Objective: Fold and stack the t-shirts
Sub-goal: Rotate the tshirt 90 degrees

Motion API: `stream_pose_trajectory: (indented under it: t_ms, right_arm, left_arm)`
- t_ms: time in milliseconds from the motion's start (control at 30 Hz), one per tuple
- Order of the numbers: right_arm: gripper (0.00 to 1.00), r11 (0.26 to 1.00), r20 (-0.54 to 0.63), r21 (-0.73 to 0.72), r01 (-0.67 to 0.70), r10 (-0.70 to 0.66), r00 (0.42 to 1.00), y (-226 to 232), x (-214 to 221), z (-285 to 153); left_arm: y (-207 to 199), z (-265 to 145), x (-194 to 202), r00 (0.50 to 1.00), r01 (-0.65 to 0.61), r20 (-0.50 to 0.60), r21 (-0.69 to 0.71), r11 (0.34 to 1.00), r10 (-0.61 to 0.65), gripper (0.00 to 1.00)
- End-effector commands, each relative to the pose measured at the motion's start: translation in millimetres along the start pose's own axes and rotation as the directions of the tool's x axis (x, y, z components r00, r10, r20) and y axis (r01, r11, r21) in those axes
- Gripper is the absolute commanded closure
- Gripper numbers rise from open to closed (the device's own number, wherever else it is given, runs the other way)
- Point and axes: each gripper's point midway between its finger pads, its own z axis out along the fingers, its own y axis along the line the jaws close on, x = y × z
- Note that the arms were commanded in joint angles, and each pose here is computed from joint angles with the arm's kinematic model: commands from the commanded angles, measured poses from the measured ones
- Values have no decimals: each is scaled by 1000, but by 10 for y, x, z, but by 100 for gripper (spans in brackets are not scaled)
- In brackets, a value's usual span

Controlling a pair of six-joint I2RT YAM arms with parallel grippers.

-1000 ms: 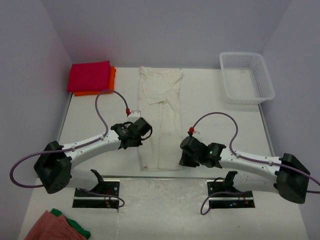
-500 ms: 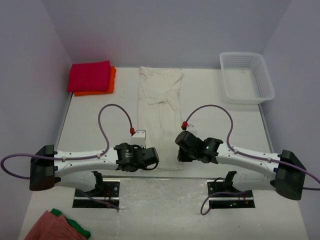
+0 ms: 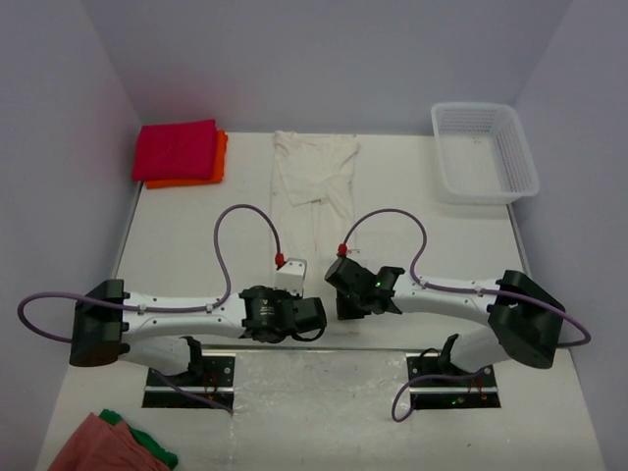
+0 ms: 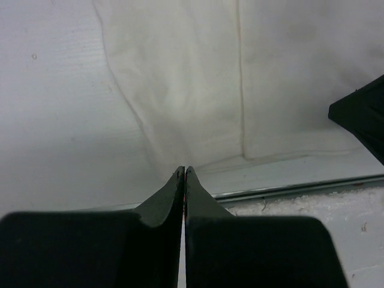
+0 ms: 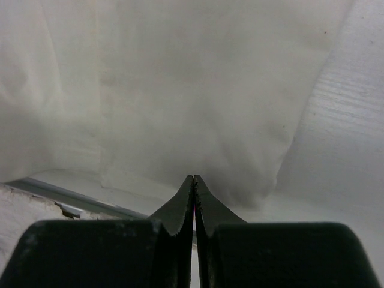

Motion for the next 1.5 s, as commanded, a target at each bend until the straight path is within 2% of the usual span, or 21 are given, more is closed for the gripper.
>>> stream_pose_trajectory:
  t_ms: [0, 300, 767, 1100, 1467]
  right_arm:
    - [100, 999, 16, -51, 4, -3, 1000, 184, -79, 10]
    - [100, 999, 2, -41, -16, 16, 1000, 105, 3, 53]
    - [100, 1000, -11, -7, -22, 22, 1000, 51, 39, 137]
    - [100, 1000, -29, 0, -23, 23, 999, 43, 81, 201]
    - [100, 999, -80, 23, -46, 48, 996, -11, 220, 336]
  left_arm:
    - [-75, 75, -197, 998, -5, 63, -4, 1000, 5, 100]
    - [23, 242, -156, 999, -17, 34, -29, 999, 18, 100]
    - [148, 310, 191, 997, 7, -72, -30, 1000, -9, 100]
    - [412, 391, 476, 990, 10, -139, -120, 993, -27, 100]
    - [434, 440, 710, 983, 17, -179, -128, 992, -40, 100]
